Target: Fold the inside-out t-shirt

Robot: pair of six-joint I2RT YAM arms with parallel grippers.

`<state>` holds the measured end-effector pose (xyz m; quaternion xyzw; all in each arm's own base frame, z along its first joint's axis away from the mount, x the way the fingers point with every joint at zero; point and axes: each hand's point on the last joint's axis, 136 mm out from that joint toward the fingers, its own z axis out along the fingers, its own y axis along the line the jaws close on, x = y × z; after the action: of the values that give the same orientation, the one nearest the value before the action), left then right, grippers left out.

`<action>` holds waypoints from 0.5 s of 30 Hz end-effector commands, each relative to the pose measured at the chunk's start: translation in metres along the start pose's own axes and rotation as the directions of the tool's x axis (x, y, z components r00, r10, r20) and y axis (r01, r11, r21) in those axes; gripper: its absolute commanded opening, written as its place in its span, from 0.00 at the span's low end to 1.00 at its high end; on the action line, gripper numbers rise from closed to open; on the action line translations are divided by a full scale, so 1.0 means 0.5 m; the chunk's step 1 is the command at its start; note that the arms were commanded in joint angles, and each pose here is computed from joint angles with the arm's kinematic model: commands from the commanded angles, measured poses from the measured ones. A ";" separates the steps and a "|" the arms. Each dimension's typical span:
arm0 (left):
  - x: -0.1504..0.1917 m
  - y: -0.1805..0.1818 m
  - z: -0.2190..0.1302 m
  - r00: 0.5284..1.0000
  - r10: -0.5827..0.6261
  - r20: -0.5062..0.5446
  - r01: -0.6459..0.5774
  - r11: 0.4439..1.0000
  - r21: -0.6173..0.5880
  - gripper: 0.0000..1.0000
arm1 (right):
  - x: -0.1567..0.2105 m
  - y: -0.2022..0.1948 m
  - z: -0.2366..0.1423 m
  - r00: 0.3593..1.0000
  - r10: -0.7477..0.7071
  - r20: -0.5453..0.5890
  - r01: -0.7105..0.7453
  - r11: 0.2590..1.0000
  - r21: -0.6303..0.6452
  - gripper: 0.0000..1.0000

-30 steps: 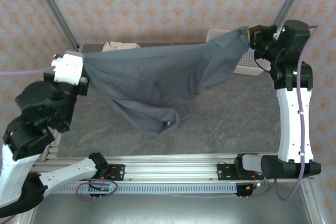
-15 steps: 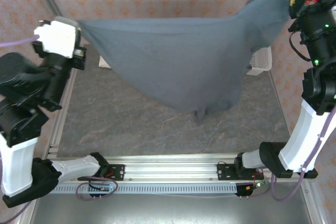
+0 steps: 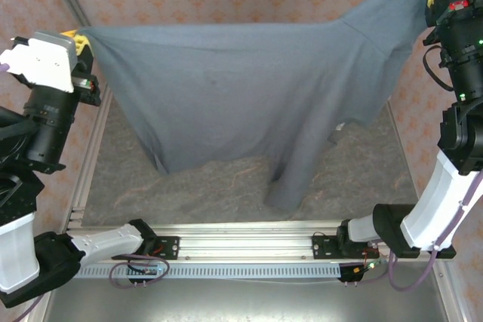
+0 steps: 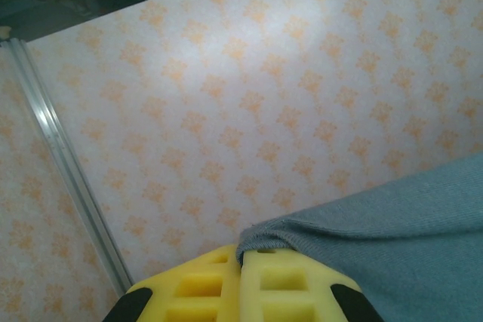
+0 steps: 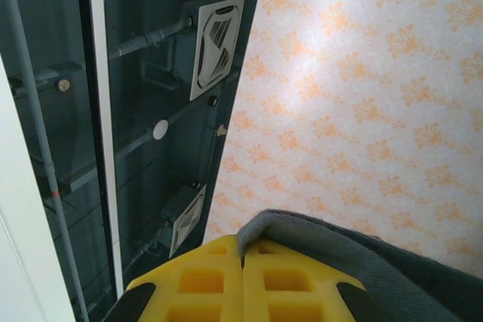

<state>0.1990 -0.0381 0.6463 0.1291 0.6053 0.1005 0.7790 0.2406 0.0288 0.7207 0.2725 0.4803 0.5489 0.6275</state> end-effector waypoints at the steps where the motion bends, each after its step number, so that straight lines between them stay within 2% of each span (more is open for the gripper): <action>1: 0.006 -0.005 0.033 1.000 0.023 -0.020 -0.023 0.999 -0.047 0.00 | -0.005 0.007 0.038 0.999 -0.037 -0.005 0.037 0.998 -0.055 0.00; 6: 0.041 -0.055 0.155 0.981 0.157 -0.119 -0.171 0.978 -0.121 0.00 | 0.023 -0.061 0.150 0.991 -0.087 -0.103 0.081 0.995 -0.066 0.00; 8: 0.071 -0.066 0.219 0.975 0.158 -0.155 -0.180 0.974 -0.139 0.00 | 0.039 -0.087 0.191 0.986 -0.105 -0.132 0.096 0.993 -0.073 0.00; 11: 0.122 -0.017 0.307 0.986 0.006 -0.169 -0.040 0.979 -0.199 0.00 | 0.075 -0.099 0.246 0.976 -0.134 -0.171 0.112 0.985 -0.133 0.00; 15: 0.095 0.015 0.379 0.985 -0.170 -0.028 0.163 0.974 -0.155 0.00 | 0.069 -0.098 0.301 0.984 -0.130 -0.118 0.101 0.968 -0.229 0.00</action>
<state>0.4169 -0.0338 0.5892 0.0597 0.6880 0.1943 0.6966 0.4359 0.0740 0.6662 0.2157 0.5497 0.5512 0.5894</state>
